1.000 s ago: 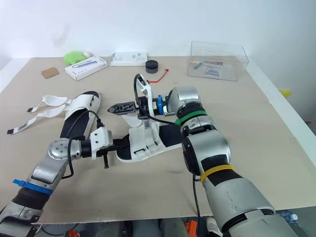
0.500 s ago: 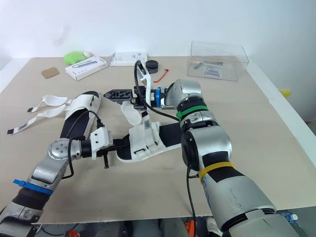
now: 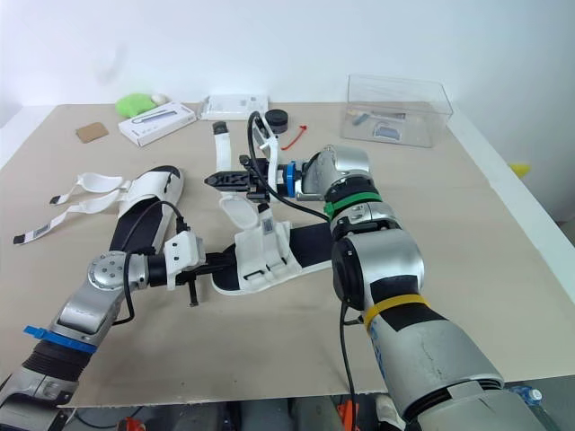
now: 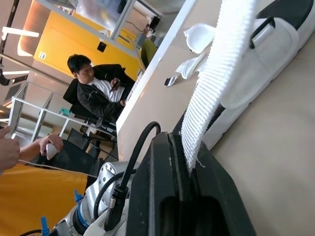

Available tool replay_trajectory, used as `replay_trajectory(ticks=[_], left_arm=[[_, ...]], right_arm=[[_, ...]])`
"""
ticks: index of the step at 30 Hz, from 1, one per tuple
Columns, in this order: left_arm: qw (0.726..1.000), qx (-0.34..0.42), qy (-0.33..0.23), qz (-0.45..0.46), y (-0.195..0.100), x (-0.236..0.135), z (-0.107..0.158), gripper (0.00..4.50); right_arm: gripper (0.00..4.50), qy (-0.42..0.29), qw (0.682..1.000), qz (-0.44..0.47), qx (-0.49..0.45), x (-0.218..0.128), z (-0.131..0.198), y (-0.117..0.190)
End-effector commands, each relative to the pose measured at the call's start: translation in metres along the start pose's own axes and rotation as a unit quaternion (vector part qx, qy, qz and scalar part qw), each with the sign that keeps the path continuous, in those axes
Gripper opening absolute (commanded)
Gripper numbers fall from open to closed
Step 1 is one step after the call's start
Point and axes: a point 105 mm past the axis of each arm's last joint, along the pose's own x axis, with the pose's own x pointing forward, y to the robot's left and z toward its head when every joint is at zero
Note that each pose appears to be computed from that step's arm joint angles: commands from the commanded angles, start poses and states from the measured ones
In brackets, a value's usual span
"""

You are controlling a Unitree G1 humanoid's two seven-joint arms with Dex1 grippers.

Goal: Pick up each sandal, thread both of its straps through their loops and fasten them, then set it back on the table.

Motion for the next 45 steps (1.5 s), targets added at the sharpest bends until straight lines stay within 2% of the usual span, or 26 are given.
replay_trajectory(ticks=[1, 4, 5, 7, 11, 12, 16, 18, 21, 23, 26, 28, 29, 30, 31, 33, 37, 41, 43, 45], left_arm=[[1.000, -0.008, 0.010, -0.015, -0.007, 0.002, -0.006, 0.00], [1.000, -0.008, 0.011, -0.016, -0.007, 0.002, -0.006, 0.00], [1.000, -0.008, 0.011, -0.016, -0.007, 0.001, -0.007, 0.00], [1.000, -0.009, 0.012, -0.017, -0.007, 0.001, -0.007, 0.00], [1.000, -0.010, 0.010, -0.020, -0.008, 0.003, -0.007, 0.00], [1.000, -0.010, 0.009, -0.021, -0.008, 0.004, -0.007, 0.00], [1.000, -0.010, 0.006, -0.022, -0.007, 0.005, -0.006, 0.00], [1.000, -0.012, 0.005, -0.023, -0.006, 0.005, -0.005, 0.00], [1.000, -0.012, 0.005, -0.024, -0.006, 0.005, -0.005, 0.00], [1.000, -0.013, 0.005, -0.025, -0.006, 0.004, -0.006, 0.00], [1.000, -0.013, 0.005, -0.026, -0.005, 0.004, -0.006, 0.00], [1.000, -0.012, 0.005, -0.028, -0.005, 0.004, -0.005, 0.00], [1.000, -0.012, 0.004, -0.028, -0.004, 0.005, -0.005, 0.00], [0.999, -0.012, 0.004, -0.029, -0.004, 0.005, -0.004, 0.00], [0.999, -0.012, 0.003, -0.030, -0.004, 0.005, -0.004, 0.00], [0.999, -0.013, 0.003, -0.030, -0.004, 0.005, -0.004, 0.00], [0.999, -0.019, -0.003, -0.028, -0.003, 0.005, -0.002, 0.00], [0.999, -0.022, -0.005, -0.032, -0.004, 0.006, -0.002, 0.00], [0.999, -0.023, -0.005, -0.033, -0.005, 0.006, -0.002, 0.00], [0.999, -0.024, -0.005, -0.035, -0.005, 0.006, -0.002, 0.00]], right_arm=[[0.02, -0.007, 0.987, 0.040, -0.155, -0.008, 0.016, 0.018], [0.02, 0.046, 0.942, 0.061, -0.327, -0.009, -0.002, 0.022], [0.02, 0.045, 0.915, 0.053, -0.398, -0.010, -0.005, 0.021], [0.02, 0.059, 0.829, 0.045, -0.555, -0.012, -0.019, 0.019], [0.02, 0.075, 0.667, 0.041, -0.741, -0.013, -0.034, 0.019], [0.02, 0.058, 0.633, 0.044, -0.771, -0.013, -0.033, 0.024], [0.02, 0.022, 0.539, 0.054, -0.841, -0.015, -0.029, 0.034], [0.02, 0.018, 0.452, 0.079, -0.889, -0.022, -0.038, 0.040], [0.02, 0.041, 0.364, 0.118, -0.923, -0.030, -0.054, 0.038], [0.02, 0.044, 0.339, 0.138, -0.929, -0.035, -0.063, 0.035], [0.02, 0.074, 0.348, 0.155, -0.922, -0.038, -0.073, 0.025], [0.71, 0.076, 0.350, 0.154, -0.921, -0.039, -0.071, 0.024], [0.91, 0.081, 0.357, 0.149, -0.918, -0.041, -0.070, 0.023], [1.23, 0.087, 0.360, 0.148, -0.917, -0.045, -0.069, 0.022], [1.81, 0.092, 0.361, 0.149, -0.916, -0.048, -0.069, 0.021], [2.47, 0.098, 0.364, 0.147, -0.915, -0.054, -0.069, 0.021], [4.46, 0.109, 0.387, 0.126, -0.907, -0.079, -0.066, 0.020], [4.46, 0.113, 0.450, 0.088, -0.882, -0.107, -0.065, 0.022], [4.46, 0.120, 0.469, 0.079, -0.871, -0.116, -0.068, 0.023], [4.46, 0.106, 0.528, 0.050, -0.841, -0.124, -0.067, 0.026]])
